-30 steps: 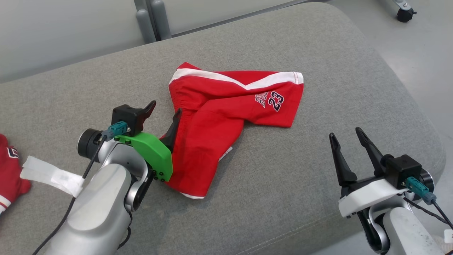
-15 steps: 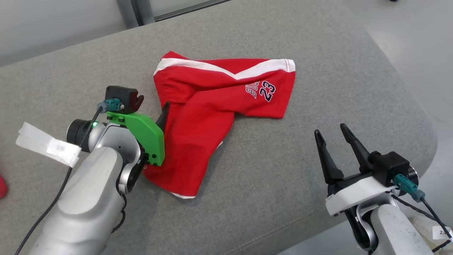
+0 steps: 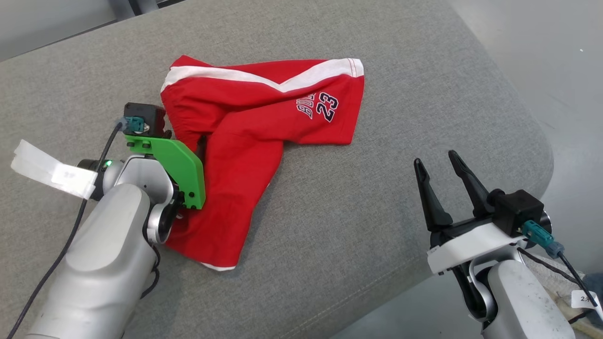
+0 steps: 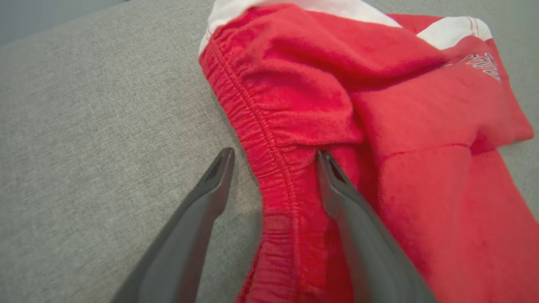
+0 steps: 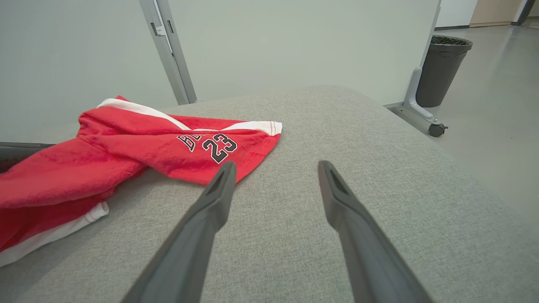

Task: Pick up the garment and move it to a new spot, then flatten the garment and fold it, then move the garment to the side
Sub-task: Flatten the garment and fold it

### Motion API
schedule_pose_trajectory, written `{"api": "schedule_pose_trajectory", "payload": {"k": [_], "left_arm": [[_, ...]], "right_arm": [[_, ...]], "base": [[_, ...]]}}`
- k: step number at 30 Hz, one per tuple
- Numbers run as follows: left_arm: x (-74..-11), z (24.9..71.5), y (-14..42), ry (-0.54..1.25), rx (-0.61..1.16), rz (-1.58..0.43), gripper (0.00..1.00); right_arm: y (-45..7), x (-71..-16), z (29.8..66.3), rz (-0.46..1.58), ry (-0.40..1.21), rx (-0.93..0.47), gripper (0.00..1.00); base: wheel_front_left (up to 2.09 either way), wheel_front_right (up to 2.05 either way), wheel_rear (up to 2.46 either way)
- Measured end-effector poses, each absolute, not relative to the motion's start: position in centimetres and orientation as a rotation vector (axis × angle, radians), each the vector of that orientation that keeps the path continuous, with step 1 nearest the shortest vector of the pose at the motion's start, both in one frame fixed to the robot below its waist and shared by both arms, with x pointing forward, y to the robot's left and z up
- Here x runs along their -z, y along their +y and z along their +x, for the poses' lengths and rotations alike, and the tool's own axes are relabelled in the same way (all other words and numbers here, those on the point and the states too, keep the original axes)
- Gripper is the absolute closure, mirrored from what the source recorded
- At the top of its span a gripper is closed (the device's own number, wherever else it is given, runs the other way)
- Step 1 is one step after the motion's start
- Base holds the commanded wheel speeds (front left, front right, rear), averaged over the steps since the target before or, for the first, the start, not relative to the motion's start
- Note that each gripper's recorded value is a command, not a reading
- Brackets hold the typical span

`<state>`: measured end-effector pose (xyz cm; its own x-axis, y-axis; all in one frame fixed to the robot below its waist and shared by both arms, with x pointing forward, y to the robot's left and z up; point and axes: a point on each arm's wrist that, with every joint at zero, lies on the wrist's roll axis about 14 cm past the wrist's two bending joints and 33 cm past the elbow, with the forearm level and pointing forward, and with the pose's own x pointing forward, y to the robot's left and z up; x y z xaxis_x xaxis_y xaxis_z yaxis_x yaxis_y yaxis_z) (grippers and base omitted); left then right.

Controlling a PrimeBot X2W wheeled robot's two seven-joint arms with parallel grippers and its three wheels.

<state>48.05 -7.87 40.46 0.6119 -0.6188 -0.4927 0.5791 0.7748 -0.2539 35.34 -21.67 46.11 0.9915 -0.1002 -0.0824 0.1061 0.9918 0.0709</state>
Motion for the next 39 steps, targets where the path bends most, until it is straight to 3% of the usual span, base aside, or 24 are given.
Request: {"api": "schedule_pose_trajectory", "payload": {"k": [11, 12, 13, 14, 15, 29, 39], "left_arm": [[-38.3, 47.3, -9.7, 0.725, 0.708, -0.125, 0.00], [-38.3, 47.2, -9.9, 0.728, 0.711, -0.122, 0.16], [-38.2, 47.0, -10.0, 0.734, 0.715, -0.120, 0.68], [-38.1, 46.9, -10.1, 0.736, 0.719, -0.117, 0.93], [-38.1, 46.8, -10.2, 0.735, 0.724, -0.110, 1.00], [-43.3, 44.2, -11.7, 0.483, 0.869, -0.151, 1.00], [-41.8, 38.9, -8.2, 0.519, 0.831, -0.181, 1.00]], "right_arm": [[-22.5, -45.4, 35.0, 0.075, 0.103, 0.138, 0.00], [-22.6, -45.4, 35.0, 0.075, 0.103, 0.139, 0.00], [-22.6, -45.4, 35.0, 0.075, 0.103, 0.141, 0.00], [-22.7, -45.5, 35.0, 0.076, 0.102, 0.144, 0.00], [-22.8, -45.5, 35.0, 0.075, 0.102, 0.147, 0.00], [-22.8, -45.5, 35.6, 0.090, 0.090, 0.144, 0.00], [-21.3, -45.1, 35.3, 0.097, 0.100, 0.091, 0.00]], "base": [[0.00, 0.00, 0.00], [0.00, 0.00, 0.00], [0.00, 0.00, 0.00], [0.00, 0.00, 0.00], [0.00, 0.00, 0.00], [0.00, 0.00, 0.00], [0.00, 0.00, 0.00]]}}
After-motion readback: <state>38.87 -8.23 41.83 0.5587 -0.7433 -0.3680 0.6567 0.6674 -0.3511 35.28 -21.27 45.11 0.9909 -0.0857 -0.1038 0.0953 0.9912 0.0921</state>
